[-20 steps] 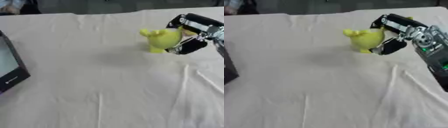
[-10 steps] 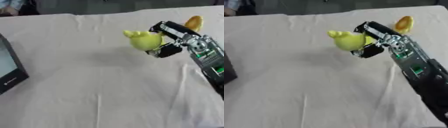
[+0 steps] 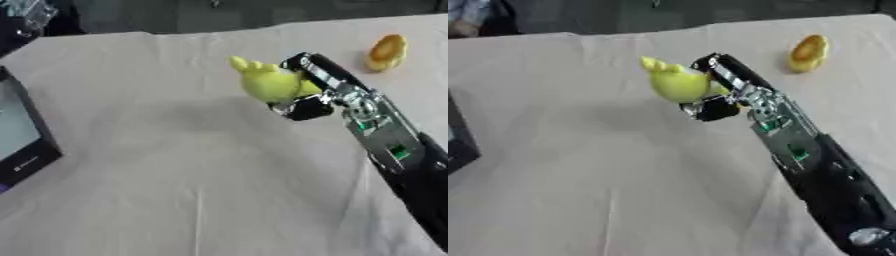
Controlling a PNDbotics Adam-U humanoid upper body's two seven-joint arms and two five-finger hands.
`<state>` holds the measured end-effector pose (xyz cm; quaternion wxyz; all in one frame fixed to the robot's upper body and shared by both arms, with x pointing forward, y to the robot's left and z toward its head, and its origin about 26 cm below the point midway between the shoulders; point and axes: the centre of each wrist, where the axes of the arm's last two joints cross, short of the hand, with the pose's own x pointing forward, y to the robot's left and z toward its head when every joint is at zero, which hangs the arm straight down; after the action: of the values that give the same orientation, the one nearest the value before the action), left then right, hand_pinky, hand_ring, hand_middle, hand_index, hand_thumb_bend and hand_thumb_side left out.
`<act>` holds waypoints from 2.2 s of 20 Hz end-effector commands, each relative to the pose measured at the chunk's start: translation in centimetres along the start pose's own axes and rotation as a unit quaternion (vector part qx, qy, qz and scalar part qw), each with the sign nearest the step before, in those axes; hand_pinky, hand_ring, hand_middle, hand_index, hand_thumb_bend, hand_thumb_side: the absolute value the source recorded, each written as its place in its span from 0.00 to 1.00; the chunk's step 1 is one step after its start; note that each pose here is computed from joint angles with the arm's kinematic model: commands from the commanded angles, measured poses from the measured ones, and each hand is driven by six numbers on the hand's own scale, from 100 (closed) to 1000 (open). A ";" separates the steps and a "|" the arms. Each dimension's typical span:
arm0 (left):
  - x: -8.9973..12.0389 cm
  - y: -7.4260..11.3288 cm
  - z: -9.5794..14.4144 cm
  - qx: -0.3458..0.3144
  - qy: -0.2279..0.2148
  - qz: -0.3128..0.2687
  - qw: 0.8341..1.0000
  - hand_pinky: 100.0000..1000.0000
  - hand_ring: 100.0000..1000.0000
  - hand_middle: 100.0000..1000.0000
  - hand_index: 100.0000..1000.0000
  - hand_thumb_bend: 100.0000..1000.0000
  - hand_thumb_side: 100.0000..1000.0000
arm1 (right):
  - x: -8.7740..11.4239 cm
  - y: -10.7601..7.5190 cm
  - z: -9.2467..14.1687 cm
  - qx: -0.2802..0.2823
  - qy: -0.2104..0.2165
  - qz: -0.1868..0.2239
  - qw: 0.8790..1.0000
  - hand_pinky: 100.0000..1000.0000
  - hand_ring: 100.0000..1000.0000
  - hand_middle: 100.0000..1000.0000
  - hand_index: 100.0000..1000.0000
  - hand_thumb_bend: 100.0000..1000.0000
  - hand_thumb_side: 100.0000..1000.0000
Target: Pick up the objects with one hand, pass them to the other hand, and then place them into the box on the other side of the table.
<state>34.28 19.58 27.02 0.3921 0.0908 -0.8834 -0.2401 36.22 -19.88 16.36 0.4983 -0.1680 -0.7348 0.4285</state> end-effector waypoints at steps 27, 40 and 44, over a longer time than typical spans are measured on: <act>2.4 -8.3 -5.4 -0.273 -0.014 -0.204 0.940 0.82 0.81 0.83 0.86 0.75 0.49 | -0.2 5.6 -2.4 -0.080 -0.005 -0.067 0.995 0.77 0.63 0.40 0.51 0.04 0.00; 0.6 -11.2 -7.1 -0.369 0.023 -0.297 0.880 0.83 0.83 0.83 0.85 0.60 0.41 | 0.6 5.9 -2.9 -0.093 -0.009 -0.067 0.993 0.77 0.63 0.40 0.51 0.04 0.00; 0.0 -11.4 -7.2 -0.389 0.030 -0.341 0.855 0.83 0.83 0.83 0.84 0.53 0.35 | 0.9 5.9 -3.0 -0.092 -0.012 -0.070 0.993 0.77 0.63 0.40 0.51 0.03 0.00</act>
<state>39.28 7.25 24.48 0.3302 0.2159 -0.6222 -0.6762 37.34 -14.89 11.51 0.5137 -0.1570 -0.7769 0.3284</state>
